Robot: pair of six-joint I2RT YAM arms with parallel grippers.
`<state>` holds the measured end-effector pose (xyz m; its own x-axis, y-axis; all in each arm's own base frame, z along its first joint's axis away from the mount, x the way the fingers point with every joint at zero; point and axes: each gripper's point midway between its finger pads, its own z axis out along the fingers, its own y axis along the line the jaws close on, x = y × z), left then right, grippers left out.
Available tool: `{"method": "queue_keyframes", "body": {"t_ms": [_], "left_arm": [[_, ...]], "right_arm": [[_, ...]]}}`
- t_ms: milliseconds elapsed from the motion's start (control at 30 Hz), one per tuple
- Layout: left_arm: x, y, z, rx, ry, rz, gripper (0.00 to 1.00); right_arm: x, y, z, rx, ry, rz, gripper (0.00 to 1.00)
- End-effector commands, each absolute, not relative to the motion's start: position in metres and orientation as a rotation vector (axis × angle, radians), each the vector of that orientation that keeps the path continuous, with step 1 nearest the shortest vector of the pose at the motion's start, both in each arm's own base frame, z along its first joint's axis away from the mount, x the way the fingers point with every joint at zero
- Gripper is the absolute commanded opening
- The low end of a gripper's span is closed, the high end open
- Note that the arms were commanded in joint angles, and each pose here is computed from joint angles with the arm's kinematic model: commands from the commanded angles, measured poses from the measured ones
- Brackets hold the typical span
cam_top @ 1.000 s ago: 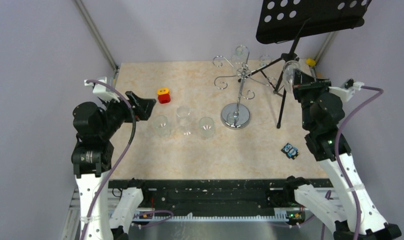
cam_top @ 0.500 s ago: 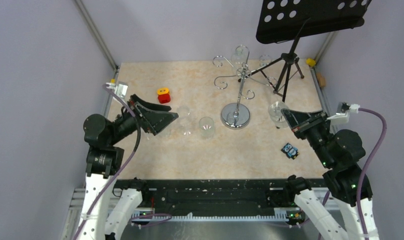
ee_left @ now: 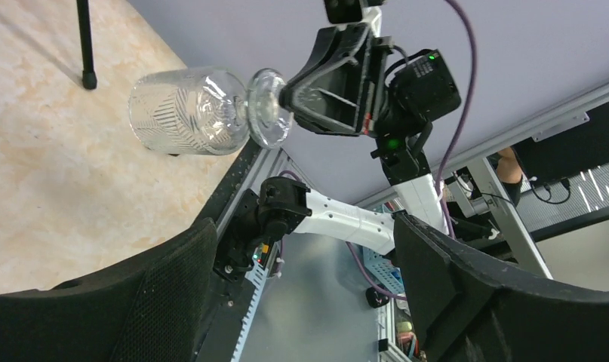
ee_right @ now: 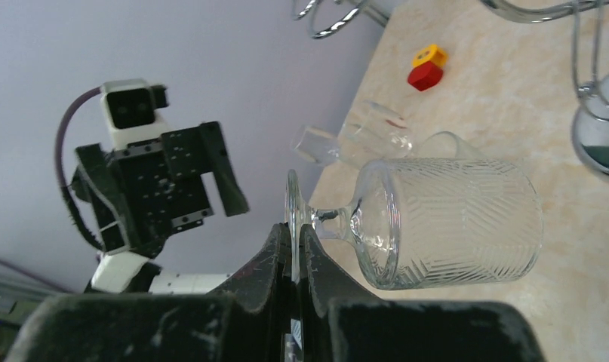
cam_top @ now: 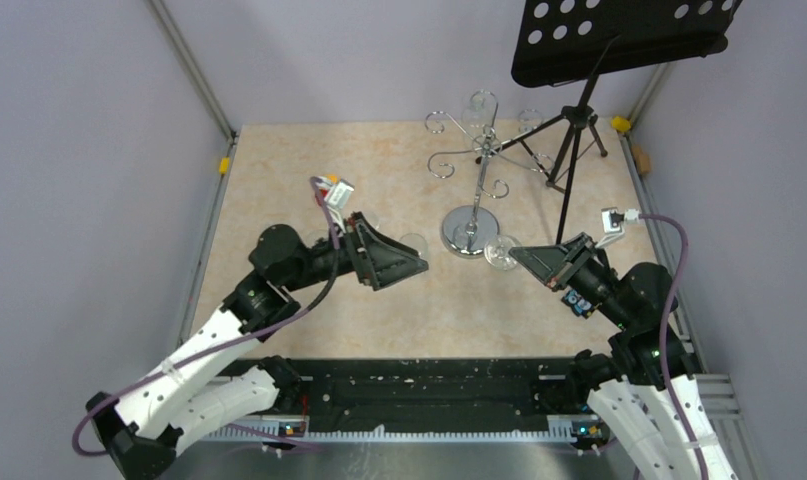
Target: Take the wine glass off the wine glass rack
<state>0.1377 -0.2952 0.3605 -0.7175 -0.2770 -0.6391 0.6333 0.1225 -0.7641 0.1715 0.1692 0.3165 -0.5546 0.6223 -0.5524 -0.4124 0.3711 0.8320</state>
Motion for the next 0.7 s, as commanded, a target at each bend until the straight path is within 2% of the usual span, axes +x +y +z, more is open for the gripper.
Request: {"method": "queue_keyframes", "body": {"t_ms": [0, 67, 233, 367, 667], "left_arm": [[0.149, -0.325, 0.379, 0.290, 1.618, -1.658, 0.89], [0.153, -0.338, 0.374, 0.289, 1.653, -1.621, 0.85], [0.160, -0.358, 0.379, 0.269, 1.667, -1.641, 0.62], [0.161, -0.364, 0.382, 0.255, 1.662, -1.661, 0.48], [0.158, -0.375, 0.378, 0.262, 1.703, -1.716, 0.37]], "right_arm": [[0.141, 0.180, 0.378, -0.043, 1.425, 1.525, 0.00], [0.139, 0.183, 0.377, -0.063, 1.432, 1.546, 0.00], [0.136, 0.185, 0.377, -0.089, 1.441, 1.558, 0.00], [0.138, 0.187, 0.374, -0.095, 1.458, 1.561, 0.00], [0.143, 0.191, 0.367, -0.110, 1.480, 1.561, 0.00]]}}
